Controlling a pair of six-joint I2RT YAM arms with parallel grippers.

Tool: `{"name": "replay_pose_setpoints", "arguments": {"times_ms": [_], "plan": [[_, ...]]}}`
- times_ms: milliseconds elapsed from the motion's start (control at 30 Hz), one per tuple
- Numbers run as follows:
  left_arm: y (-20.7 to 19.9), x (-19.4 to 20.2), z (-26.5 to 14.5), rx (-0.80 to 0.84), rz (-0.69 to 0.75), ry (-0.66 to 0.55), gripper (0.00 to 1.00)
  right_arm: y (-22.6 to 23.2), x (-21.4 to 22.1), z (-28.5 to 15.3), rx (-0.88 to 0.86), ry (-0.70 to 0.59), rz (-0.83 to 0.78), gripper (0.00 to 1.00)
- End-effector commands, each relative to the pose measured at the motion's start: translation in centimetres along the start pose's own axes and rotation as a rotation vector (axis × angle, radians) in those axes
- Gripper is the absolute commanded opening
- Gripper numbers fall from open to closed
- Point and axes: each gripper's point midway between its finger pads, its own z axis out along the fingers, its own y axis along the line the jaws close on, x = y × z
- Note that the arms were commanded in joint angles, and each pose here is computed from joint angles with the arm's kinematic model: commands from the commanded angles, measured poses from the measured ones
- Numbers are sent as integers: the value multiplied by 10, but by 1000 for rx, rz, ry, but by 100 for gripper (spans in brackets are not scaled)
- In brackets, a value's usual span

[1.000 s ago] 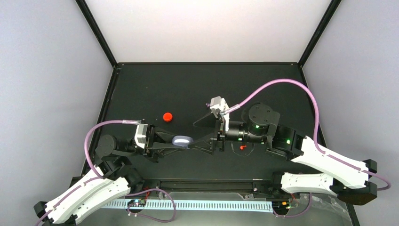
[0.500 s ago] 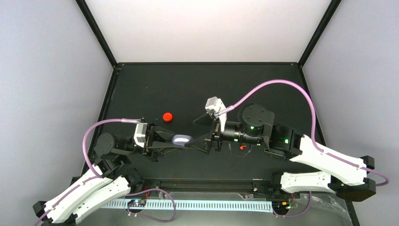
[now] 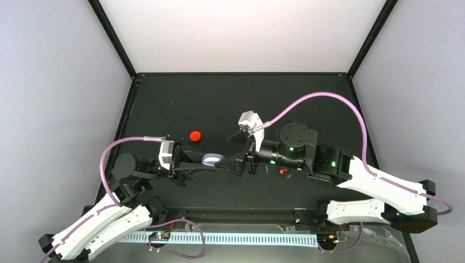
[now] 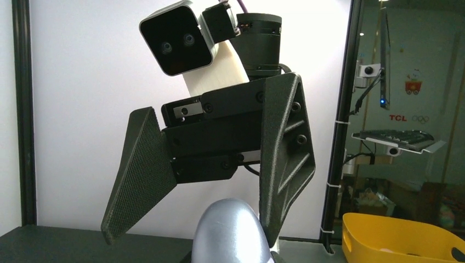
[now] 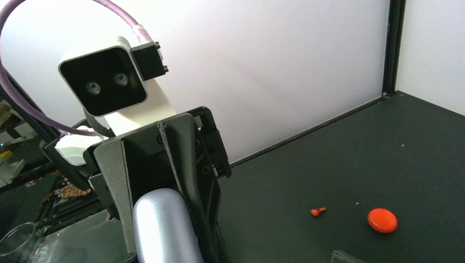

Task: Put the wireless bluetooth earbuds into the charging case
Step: Open the charging case.

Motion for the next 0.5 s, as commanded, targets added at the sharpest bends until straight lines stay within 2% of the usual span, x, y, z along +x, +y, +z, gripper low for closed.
{"name": "replay_pose_setpoints", "arguments": {"times_ms": [0, 467], "plan": [[-23, -16, -3, 90, 50, -22, 2, -31, -12, -4, 173, -52, 14, 89], [-23, -11, -6, 79, 43, -19, 2, -38, -15, -8, 217, -73, 41, 89]]}}
